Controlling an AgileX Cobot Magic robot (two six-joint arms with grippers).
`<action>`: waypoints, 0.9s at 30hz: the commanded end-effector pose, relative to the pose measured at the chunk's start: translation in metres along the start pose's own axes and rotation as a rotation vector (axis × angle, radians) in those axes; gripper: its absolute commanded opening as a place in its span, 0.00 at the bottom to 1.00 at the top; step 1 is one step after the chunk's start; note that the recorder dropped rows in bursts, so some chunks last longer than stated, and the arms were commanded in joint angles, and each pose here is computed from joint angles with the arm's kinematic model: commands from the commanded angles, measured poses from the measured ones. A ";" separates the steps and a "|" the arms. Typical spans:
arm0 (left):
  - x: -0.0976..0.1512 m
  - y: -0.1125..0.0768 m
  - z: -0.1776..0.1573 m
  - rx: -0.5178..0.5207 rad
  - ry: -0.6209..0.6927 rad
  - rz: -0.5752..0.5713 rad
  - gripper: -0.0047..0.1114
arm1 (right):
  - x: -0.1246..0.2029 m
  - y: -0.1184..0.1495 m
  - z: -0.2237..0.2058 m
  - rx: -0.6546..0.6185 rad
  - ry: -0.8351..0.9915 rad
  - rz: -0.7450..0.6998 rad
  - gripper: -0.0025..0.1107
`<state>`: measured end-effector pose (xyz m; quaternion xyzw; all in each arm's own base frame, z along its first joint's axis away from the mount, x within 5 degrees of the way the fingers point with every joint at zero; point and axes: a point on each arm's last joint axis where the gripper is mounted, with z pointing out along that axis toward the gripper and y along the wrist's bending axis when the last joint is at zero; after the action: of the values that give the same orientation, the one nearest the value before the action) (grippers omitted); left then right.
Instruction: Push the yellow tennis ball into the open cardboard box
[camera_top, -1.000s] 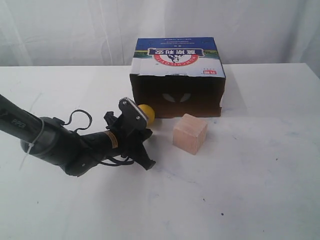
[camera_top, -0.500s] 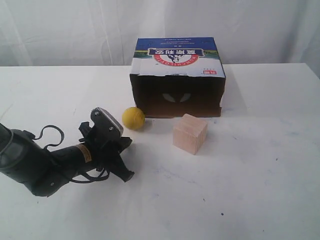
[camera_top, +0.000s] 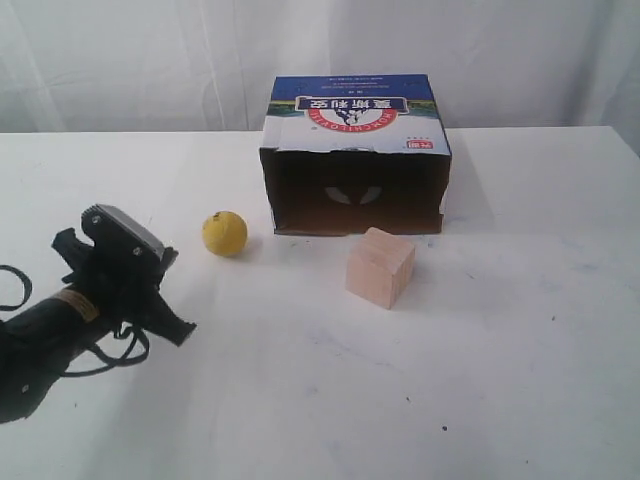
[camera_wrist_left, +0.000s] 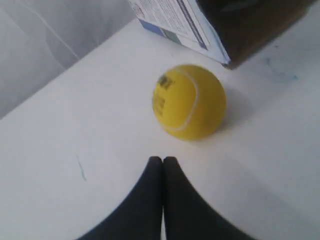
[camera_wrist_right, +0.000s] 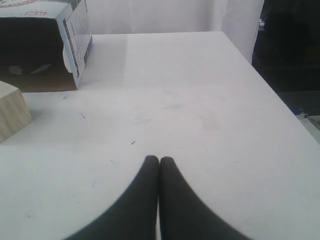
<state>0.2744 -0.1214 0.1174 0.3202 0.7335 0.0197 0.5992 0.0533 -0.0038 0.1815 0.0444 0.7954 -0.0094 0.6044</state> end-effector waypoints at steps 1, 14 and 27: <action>-0.026 0.037 0.053 -0.036 -0.116 -0.080 0.04 | 0.000 0.000 0.000 0.007 -0.010 0.003 0.02; -0.006 0.077 0.154 0.266 0.118 -0.223 0.04 | 0.000 0.000 0.000 0.007 -0.010 0.003 0.02; -0.032 0.055 0.126 0.548 -0.045 -0.339 0.04 | 0.000 0.000 0.000 0.007 -0.010 0.003 0.02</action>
<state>0.4282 -0.1332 0.1307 0.3221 0.7514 -0.2415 0.5228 0.0533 -0.0038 0.1815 0.0444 0.7954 -0.0094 0.6044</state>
